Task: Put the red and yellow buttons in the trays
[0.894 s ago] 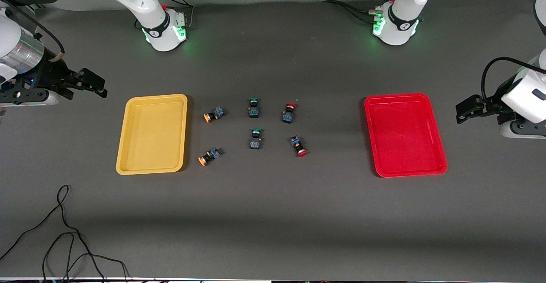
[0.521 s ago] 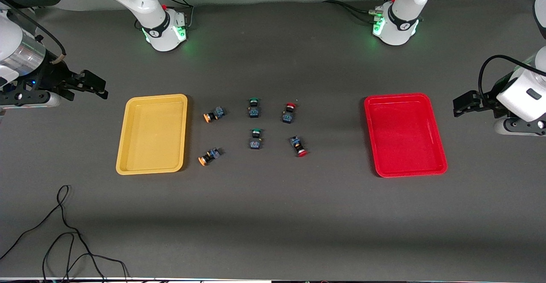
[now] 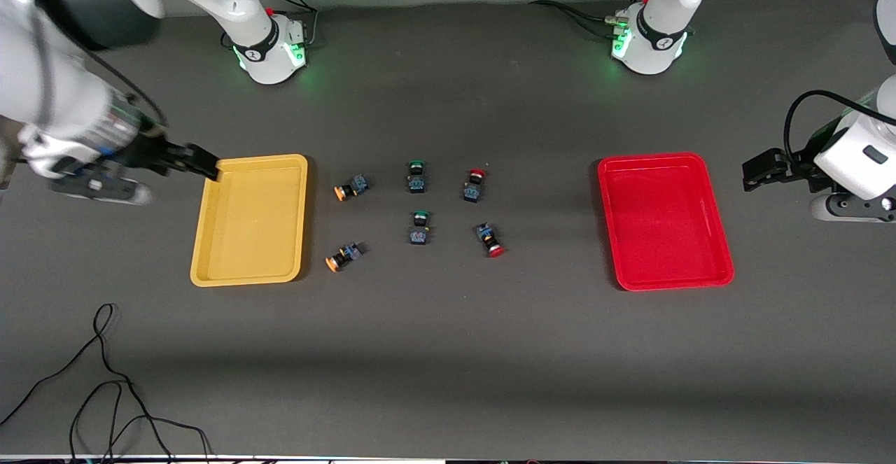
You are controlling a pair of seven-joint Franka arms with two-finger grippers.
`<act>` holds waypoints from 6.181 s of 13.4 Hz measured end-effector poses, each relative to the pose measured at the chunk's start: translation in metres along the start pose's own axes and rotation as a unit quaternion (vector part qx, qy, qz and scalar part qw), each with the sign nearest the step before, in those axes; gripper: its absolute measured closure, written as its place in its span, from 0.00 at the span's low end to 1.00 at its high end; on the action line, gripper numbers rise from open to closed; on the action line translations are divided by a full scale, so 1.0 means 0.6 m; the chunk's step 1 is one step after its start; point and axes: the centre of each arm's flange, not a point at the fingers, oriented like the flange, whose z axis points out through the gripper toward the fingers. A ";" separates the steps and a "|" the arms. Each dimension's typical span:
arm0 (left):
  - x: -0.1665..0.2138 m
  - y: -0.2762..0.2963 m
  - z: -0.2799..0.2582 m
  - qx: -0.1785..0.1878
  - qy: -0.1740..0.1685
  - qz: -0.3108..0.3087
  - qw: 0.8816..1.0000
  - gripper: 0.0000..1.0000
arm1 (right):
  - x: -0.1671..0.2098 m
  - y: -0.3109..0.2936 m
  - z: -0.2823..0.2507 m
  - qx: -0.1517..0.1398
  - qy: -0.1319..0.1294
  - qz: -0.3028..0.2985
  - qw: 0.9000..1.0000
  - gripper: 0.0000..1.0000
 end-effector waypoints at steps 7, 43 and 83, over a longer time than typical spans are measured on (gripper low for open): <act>-0.003 0.186 0.072 -0.011 -0.036 -0.004 0.999 0.00 | 0.019 -0.115 0.240 -0.011 -0.029 0.157 0.987 0.00; -0.243 0.749 0.675 -0.019 0.074 0.045 0.996 0.17 | -0.051 0.153 0.334 -0.022 -0.055 0.199 0.978 0.60; -0.168 0.034 0.661 -0.006 -0.018 -0.117 0.993 0.41 | 0.103 -0.177 0.497 0.035 -0.060 0.299 0.952 0.67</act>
